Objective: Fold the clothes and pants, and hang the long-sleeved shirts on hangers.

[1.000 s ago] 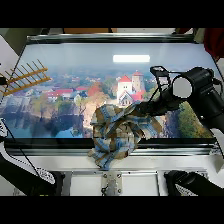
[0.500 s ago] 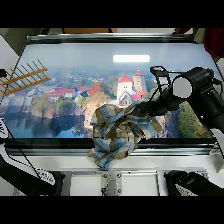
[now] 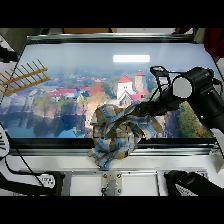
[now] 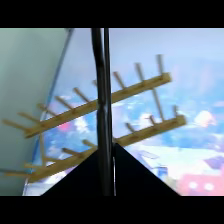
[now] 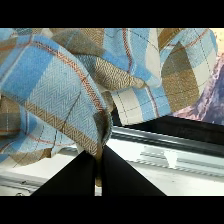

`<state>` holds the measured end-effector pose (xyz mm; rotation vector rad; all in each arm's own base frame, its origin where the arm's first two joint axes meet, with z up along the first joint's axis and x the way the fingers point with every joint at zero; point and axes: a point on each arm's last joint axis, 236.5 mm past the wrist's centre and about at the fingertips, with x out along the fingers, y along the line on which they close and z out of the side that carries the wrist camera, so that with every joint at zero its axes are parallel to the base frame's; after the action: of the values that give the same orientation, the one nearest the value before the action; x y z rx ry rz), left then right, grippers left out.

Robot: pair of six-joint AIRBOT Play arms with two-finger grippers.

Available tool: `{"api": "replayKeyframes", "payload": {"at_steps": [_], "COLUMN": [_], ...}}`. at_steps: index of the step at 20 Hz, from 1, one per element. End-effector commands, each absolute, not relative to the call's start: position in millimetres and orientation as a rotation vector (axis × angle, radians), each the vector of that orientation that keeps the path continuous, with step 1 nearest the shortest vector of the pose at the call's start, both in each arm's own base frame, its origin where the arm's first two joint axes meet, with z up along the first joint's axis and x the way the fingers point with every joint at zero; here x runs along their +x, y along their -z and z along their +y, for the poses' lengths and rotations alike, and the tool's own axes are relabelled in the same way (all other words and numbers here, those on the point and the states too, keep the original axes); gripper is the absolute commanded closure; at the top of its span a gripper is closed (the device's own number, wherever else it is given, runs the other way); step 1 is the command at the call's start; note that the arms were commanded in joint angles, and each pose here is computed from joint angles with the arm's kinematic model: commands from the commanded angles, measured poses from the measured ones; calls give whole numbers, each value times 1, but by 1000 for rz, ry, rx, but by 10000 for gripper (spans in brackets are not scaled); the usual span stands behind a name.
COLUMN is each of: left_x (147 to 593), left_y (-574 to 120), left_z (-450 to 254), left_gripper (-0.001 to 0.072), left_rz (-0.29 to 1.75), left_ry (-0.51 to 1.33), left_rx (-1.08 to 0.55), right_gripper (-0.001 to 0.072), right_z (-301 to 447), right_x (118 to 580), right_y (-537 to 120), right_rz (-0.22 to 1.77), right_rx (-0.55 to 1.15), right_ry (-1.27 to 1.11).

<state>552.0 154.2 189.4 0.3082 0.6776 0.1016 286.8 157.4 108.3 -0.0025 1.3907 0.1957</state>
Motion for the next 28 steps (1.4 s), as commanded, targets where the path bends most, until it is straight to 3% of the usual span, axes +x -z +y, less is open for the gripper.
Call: {"api": "replayKeyframes", "payload": {"at_steps": [1,3,5,7,11,16,19,28], "left_x": [497,444,402,381,368,340,306,253], "left_y": [-188,-182,-172,-155,-150,-161,-130,-81], "left_z": [15,-35,-57,-52,-60,-77,-63,-82], "left_gripper": [696,696,695,694,696,696,697,696], "left_rz": [659,678,728,801,720,490,595,643], "left_ry": [468,720,859,863,920,1116,1182,1154], "left_rx": [498,477,436,453,538,340,248,223], "right_gripper": [690,690,690,689,690,690,690,690], "right_z": [158,158,158,158,158,158,158,158], "right_x": [287,287,287,287,287,287,287,287], "right_y": [-108,-108,-108,-108,-108,-108,-108,-107], "right_rz": [1392,1392,1392,1391,1392,1392,1392,1394], "right_rx": [-3,-3,-3,-3,-3,-3,-3,-4], "right_ry": [-196,-196,-196,-196,-196,-196,-196,-196]}}
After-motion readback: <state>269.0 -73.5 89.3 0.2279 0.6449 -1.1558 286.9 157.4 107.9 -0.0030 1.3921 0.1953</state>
